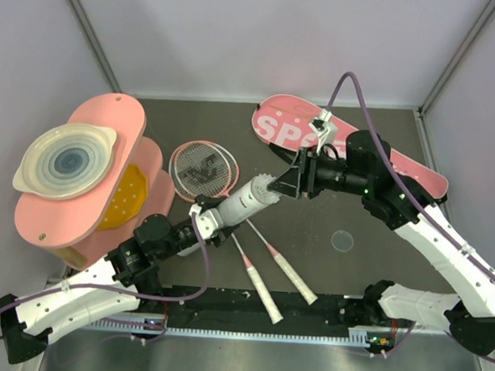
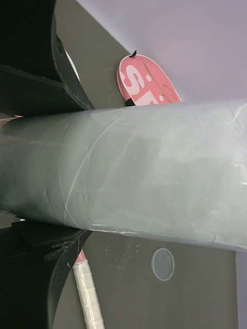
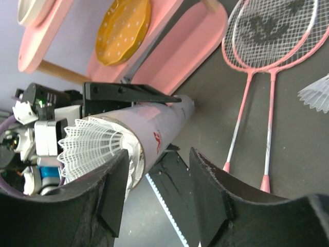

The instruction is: Pack up the badminton gear

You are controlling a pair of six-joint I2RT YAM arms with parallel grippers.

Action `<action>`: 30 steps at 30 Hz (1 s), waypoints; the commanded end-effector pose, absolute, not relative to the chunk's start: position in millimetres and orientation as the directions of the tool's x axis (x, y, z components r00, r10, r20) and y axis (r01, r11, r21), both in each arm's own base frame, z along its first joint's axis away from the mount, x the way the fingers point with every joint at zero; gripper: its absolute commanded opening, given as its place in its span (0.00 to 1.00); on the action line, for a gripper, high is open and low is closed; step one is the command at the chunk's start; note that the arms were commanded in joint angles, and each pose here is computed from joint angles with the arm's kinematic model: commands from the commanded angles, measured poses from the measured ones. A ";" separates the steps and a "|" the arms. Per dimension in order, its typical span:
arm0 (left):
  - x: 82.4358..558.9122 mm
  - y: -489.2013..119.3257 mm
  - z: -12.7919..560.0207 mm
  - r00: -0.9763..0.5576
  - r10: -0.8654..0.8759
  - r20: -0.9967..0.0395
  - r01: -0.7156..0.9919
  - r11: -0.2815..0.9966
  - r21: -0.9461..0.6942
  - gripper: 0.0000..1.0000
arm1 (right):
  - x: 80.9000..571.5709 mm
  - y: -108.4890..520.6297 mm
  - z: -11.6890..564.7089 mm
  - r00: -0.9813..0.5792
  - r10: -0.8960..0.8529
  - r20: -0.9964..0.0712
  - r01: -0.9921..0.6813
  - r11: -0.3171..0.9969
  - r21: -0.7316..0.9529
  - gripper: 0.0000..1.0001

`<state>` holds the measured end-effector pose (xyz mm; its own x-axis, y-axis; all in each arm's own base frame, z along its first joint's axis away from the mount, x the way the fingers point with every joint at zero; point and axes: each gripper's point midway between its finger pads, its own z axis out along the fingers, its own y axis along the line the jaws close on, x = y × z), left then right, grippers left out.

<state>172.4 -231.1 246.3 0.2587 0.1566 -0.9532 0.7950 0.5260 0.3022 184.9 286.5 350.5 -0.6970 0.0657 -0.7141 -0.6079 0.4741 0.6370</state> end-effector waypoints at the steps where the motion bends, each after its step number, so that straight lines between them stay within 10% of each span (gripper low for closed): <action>1: 170.8 -232.4 280.1 0.331 0.074 -0.941 0.780 0.540 0.317 0.10 | 174.3 302.7 366.6 -0.644 0.008 -0.765 -0.687 0.434 0.583 0.52; 18: 169.8 -232.2 281.3 0.331 0.068 -0.941 0.781 0.539 0.314 0.11 | 188.0 335.2 328.6 -0.678 -0.081 -0.730 -0.650 0.529 0.545 0.59; 30: 175.5 -224.5 286.8 0.329 0.067 -0.942 0.752 0.585 0.305 0.10 | 207.2 235.0 388.7 -0.462 0.267 -0.845 -0.496 0.712 0.497 0.80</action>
